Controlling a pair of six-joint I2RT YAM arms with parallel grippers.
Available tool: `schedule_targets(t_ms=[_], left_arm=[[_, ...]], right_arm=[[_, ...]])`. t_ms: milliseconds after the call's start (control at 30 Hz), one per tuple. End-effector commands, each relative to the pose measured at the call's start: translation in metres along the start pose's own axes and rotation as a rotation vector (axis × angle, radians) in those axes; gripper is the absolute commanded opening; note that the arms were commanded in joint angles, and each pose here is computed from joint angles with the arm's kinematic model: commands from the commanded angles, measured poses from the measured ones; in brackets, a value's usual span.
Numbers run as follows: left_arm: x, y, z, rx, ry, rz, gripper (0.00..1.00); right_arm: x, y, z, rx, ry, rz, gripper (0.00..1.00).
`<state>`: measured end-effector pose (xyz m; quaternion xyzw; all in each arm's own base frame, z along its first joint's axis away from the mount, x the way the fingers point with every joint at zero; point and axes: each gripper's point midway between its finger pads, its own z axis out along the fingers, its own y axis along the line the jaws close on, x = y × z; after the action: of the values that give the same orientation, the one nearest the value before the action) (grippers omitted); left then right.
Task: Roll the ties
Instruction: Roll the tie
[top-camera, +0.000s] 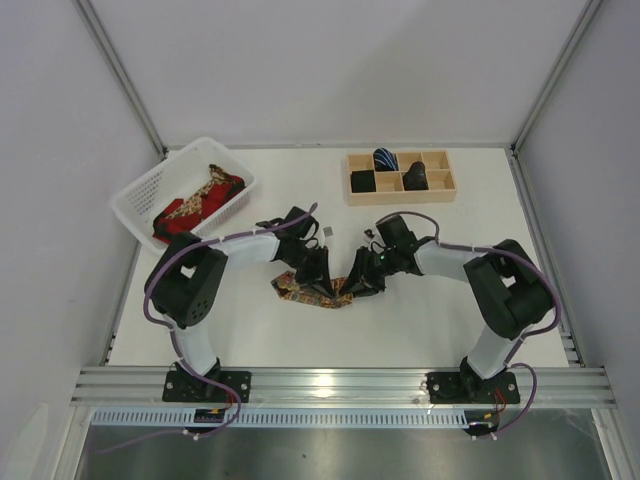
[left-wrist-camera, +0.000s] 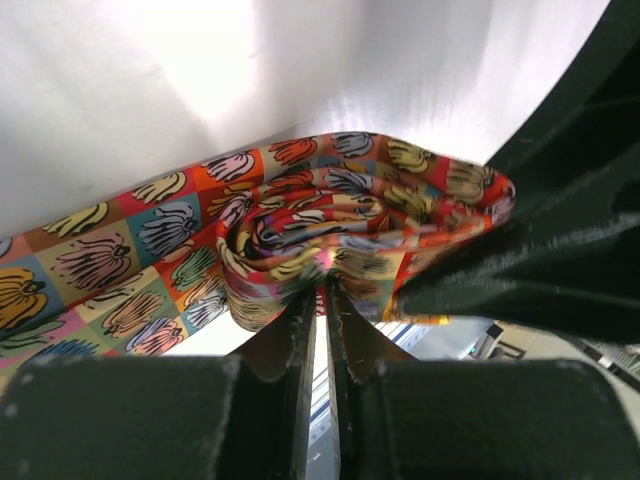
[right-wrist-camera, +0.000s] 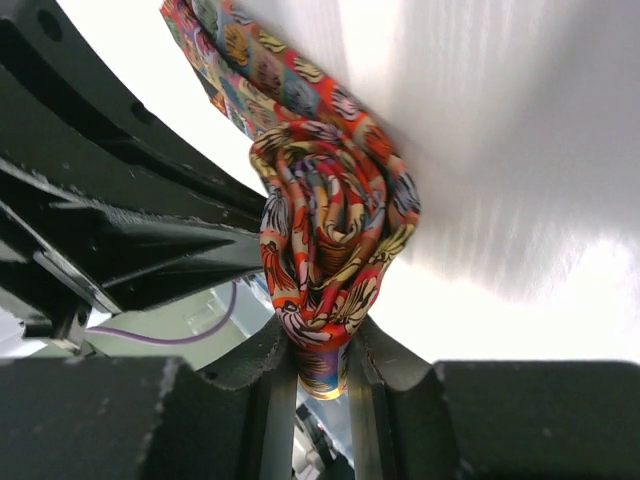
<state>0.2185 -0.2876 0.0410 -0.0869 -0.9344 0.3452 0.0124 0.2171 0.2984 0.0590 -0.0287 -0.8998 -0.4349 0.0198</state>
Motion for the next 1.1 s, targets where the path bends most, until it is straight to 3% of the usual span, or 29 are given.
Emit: schedule_targets(t_ms=[0, 300, 700, 1067], left_arm=[[-0.005, -0.021, 0.011, 0.015, -0.004, 0.061, 0.13], [0.002, -0.024, 0.014, -0.005, -0.004, 0.075, 0.13], [0.004, 0.005, -0.015, -0.050, -0.101, 0.016, 0.15], [-0.008, 0.028, -0.038, -0.078, -0.179, -0.025, 0.15]], right_arm=[[0.004, 0.020, -0.018, 0.015, 0.018, -0.024, 0.07], [0.003, 0.019, -0.019, 0.213, 0.027, 0.027, 0.00], [0.005, 0.015, 0.009, 0.485, 0.030, 0.064, 0.00], [-0.002, 0.021, 0.017, 0.541, 0.010, 0.062, 0.00]])
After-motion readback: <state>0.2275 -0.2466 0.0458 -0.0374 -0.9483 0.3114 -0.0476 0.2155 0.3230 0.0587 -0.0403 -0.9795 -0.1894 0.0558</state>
